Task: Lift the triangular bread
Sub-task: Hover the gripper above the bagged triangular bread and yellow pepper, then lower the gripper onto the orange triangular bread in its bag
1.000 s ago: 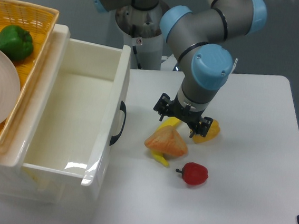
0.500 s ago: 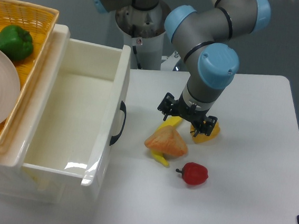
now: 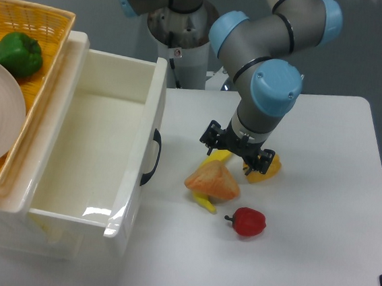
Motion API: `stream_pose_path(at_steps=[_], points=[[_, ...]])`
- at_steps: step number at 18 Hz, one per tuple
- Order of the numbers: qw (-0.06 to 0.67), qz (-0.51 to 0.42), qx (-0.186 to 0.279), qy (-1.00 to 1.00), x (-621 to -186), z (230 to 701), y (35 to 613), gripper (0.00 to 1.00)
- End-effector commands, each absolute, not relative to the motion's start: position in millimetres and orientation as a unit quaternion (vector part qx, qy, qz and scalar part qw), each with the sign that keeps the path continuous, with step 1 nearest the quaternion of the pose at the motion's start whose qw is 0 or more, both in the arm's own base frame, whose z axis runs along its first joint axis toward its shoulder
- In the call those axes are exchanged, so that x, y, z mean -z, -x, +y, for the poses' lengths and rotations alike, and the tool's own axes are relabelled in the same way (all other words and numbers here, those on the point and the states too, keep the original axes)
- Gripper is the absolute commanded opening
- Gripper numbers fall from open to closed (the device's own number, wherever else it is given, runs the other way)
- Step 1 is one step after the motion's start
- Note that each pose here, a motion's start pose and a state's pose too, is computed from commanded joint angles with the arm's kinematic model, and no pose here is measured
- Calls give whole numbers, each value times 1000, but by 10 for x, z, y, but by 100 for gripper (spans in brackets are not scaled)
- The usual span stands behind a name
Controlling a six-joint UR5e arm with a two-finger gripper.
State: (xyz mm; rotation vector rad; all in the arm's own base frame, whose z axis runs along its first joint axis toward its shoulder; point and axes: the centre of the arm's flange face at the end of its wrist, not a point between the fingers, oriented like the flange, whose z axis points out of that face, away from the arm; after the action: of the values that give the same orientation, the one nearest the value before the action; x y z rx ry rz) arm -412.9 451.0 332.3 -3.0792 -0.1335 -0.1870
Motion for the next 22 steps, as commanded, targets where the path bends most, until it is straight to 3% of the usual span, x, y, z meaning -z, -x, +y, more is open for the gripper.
stream_pose_path(at_steps=[22], points=[[-2, -40, 120, 992, -2415, 4590, 4105, 100]])
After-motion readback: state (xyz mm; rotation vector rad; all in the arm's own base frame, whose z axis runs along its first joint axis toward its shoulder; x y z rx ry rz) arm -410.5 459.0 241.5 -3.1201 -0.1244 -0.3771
